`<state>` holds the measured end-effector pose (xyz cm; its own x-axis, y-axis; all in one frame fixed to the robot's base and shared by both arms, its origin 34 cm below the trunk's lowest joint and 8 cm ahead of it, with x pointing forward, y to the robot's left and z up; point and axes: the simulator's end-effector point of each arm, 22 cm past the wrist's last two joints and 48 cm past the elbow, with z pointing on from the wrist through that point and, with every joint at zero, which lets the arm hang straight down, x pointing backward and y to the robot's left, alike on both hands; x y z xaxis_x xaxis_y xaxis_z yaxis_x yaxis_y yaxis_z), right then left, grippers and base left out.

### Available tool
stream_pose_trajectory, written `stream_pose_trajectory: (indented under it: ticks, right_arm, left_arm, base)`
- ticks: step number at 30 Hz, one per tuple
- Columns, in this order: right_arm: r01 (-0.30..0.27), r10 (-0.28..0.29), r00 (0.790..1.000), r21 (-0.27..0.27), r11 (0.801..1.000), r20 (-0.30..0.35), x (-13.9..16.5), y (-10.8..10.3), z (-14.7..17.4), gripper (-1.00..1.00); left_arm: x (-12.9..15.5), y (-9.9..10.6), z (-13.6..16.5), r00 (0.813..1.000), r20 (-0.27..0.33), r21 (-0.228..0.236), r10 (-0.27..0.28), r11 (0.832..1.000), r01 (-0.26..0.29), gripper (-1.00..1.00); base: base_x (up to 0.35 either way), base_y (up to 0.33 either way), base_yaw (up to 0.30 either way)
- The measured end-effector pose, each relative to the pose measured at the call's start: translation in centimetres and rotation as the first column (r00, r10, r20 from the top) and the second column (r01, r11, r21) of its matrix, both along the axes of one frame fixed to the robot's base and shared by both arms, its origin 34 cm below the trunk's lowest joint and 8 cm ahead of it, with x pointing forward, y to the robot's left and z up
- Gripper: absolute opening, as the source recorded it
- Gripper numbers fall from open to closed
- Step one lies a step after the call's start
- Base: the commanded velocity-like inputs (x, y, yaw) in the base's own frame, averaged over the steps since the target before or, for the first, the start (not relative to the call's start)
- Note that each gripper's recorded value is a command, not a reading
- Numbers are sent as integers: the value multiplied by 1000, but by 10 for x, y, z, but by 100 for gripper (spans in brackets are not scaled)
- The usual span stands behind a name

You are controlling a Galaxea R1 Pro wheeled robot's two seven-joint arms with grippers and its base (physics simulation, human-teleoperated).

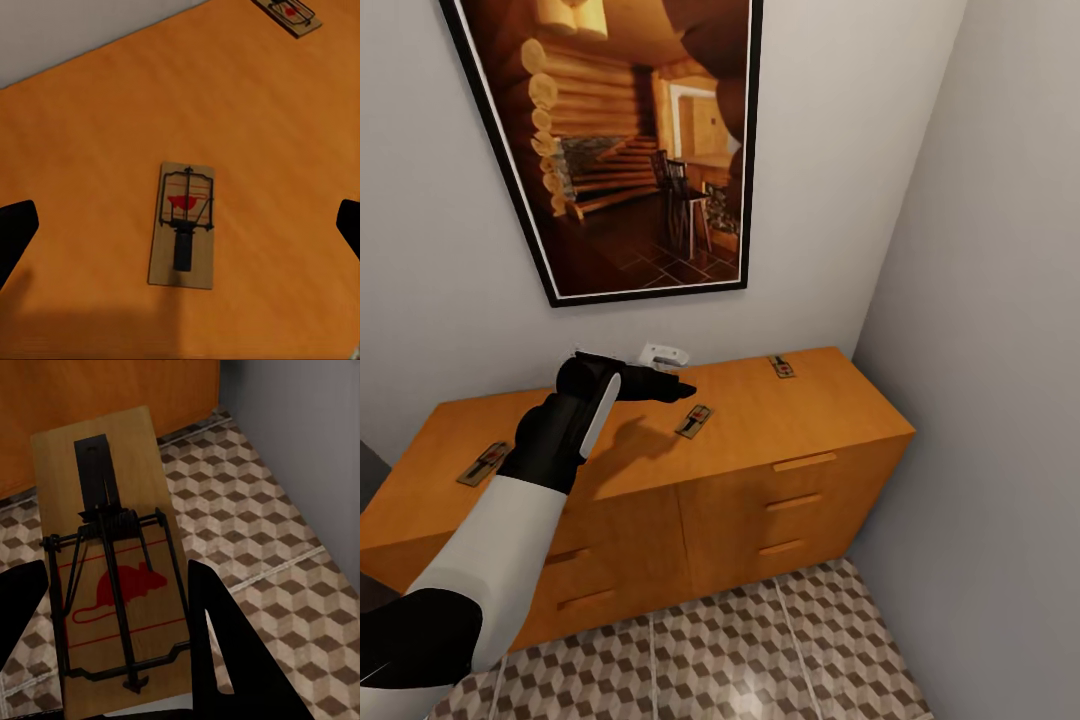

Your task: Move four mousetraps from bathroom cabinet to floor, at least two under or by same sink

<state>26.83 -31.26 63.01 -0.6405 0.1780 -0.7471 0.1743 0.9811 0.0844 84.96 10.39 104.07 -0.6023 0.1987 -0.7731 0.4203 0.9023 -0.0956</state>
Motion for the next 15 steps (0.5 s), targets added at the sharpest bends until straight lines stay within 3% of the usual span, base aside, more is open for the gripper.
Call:
stream_pose_trajectory:
  ticks: [15]
  right_arm:
    - [0,0,1000,0,1000,0,0,0,0,-100]
  left_arm:
    - [-7,1,-21,999,-40,3,2,1000,-2,100]
  base:
    - [0,0,0]
